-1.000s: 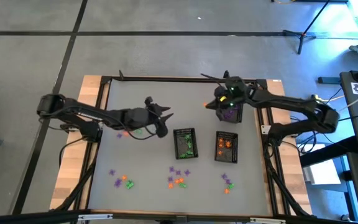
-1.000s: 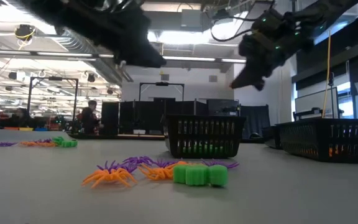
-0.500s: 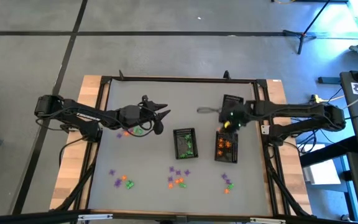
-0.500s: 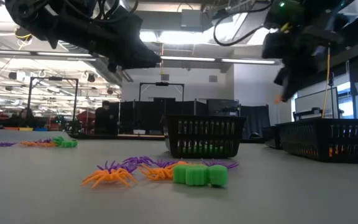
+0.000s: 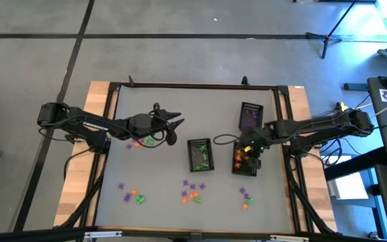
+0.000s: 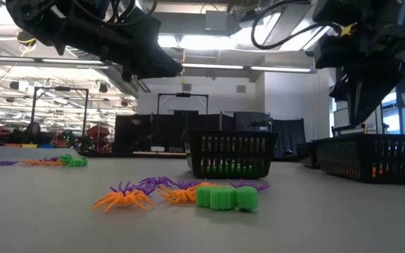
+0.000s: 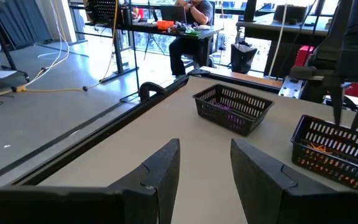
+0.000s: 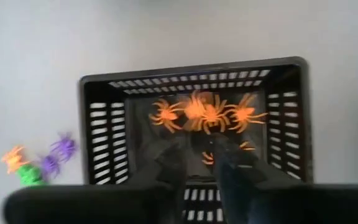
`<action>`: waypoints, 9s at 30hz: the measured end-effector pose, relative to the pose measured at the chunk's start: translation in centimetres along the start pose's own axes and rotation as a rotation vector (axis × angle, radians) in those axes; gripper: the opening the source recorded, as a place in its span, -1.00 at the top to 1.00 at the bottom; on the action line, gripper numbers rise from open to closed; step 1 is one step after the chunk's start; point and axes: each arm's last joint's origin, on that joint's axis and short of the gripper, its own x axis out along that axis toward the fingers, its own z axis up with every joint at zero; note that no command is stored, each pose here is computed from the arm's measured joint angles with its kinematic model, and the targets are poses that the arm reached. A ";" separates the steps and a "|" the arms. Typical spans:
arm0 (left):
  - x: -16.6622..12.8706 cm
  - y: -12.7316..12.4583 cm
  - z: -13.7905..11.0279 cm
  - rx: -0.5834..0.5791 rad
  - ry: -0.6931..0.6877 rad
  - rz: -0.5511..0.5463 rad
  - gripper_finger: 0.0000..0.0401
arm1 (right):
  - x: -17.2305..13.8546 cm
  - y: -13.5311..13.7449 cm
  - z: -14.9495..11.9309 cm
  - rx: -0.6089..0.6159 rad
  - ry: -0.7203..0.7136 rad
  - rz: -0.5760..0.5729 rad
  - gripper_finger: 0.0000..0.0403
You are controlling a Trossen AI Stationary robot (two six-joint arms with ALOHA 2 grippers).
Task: Sort Halloween decoration
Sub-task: Put the orange spider toy into the bottom right bin, then put the green skeleton toy into the bottom left bin
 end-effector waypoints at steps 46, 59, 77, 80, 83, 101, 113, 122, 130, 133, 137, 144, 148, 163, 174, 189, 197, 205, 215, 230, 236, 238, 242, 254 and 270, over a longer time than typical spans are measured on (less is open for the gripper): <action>1.5 3.5 0.5 -0.130 0.013 -0.102 0.33 | 6.4 17.0 -8.4 0.001 -0.041 0.194 0.25; 1.5 3.5 0.5 -0.129 0.014 -0.102 0.33 | 8.6 17.1 -8.8 0.019 0.009 0.114 0.25; 1.5 3.5 0.5 -0.129 0.015 -0.101 0.33 | 7.2 19.6 -6.7 0.117 -0.049 0.017 0.25; 1.5 3.5 0.5 -0.129 0.014 -0.102 0.33 | 8.4 19.6 -7.2 0.151 0.010 -0.004 0.25; 1.5 3.5 0.5 -0.129 0.014 -0.102 0.33 | 9.5 20.0 -7.3 0.150 0.056 -0.037 0.25; 1.5 3.5 0.5 -0.129 0.014 -0.102 0.33 | 9.1 23.1 -5.3 0.174 0.079 -0.158 0.74; 1.5 3.5 0.5 -0.129 0.014 -0.102 0.33 | 8.4 24.1 -4.4 0.212 0.001 -0.138 0.84; 1.5 3.5 0.5 -0.129 0.014 -0.102 0.33 | 9.2 24.2 -4.7 0.223 0.052 -0.138 0.56; 1.5 3.4 0.5 -0.129 0.014 -0.102 0.33 | 11.0 24.0 -5.5 0.217 0.140 -0.175 0.24; 1.5 3.4 0.5 -0.129 0.014 -0.102 0.33 | 11.3 24.0 -5.6 0.217 0.162 -0.184 0.23; 1.5 3.4 0.5 -0.129 0.014 -0.102 0.33 | 11.4 23.9 -5.6 0.216 0.169 -0.191 0.36; 1.5 3.4 0.5 -0.129 0.014 -0.102 0.33 | 11.4 23.8 -5.7 0.214 0.167 -0.199 0.86; 1.5 3.4 0.5 -0.129 0.014 -0.102 0.33 | 11.0 24.2 -5.3 0.209 0.163 -0.221 0.95; 1.5 3.4 0.5 -0.129 0.014 -0.102 0.33 | 6.8 25.3 -3.0 0.136 0.011 -0.422 0.99; 1.5 3.4 0.5 -0.129 0.014 -0.102 0.33 | 4.7 21.8 1.1 0.138 -0.043 -0.709 0.99; 1.5 3.5 0.5 -0.129 0.014 -0.102 0.33 | -1.3 14.5 1.6 0.357 -0.252 -0.645 1.00; 1.5 3.5 0.5 -0.129 0.014 -0.102 0.33 | 1.4 10.3 -2.9 0.610 -0.407 -0.316 0.98; 1.5 3.4 0.5 -0.129 0.014 -0.102 0.33 | 2.3 9.9 -3.3 0.630 -0.459 -0.263 0.66; 1.5 3.4 0.5 -0.129 0.014 -0.102 0.33 | 1.0 10.8 -2.6 0.572 -0.348 -0.234 0.20; 1.5 3.5 0.5 -0.129 0.014 -0.102 0.33 | 2.0 14.3 -1.0 0.423 -0.184 0.037 0.30; 1.5 3.5 0.5 -0.129 0.014 -0.102 0.33 | 4.5 15.8 -1.7 0.346 -0.084 0.076 0.31; 1.5 3.5 0.5 -0.129 0.014 -0.102 0.33 | 5.0 15.8 -2.2 0.315 -0.022 0.060 0.31; 1.5 3.5 0.5 -0.129 0.014 -0.102 0.33 | 5.1 15.3 -3.2 0.303 0.130 0.016 0.31; 1.5 3.4 0.5 -0.129 0.014 -0.102 0.33 | 3.3 14.9 -3.2 -0.008 0.224 -0.103 0.31; 1.5 3.4 0.5 -0.129 0.014 -0.102 0.33 | 4.7 16.5 -6.8 -0.347 0.145 -0.050 0.30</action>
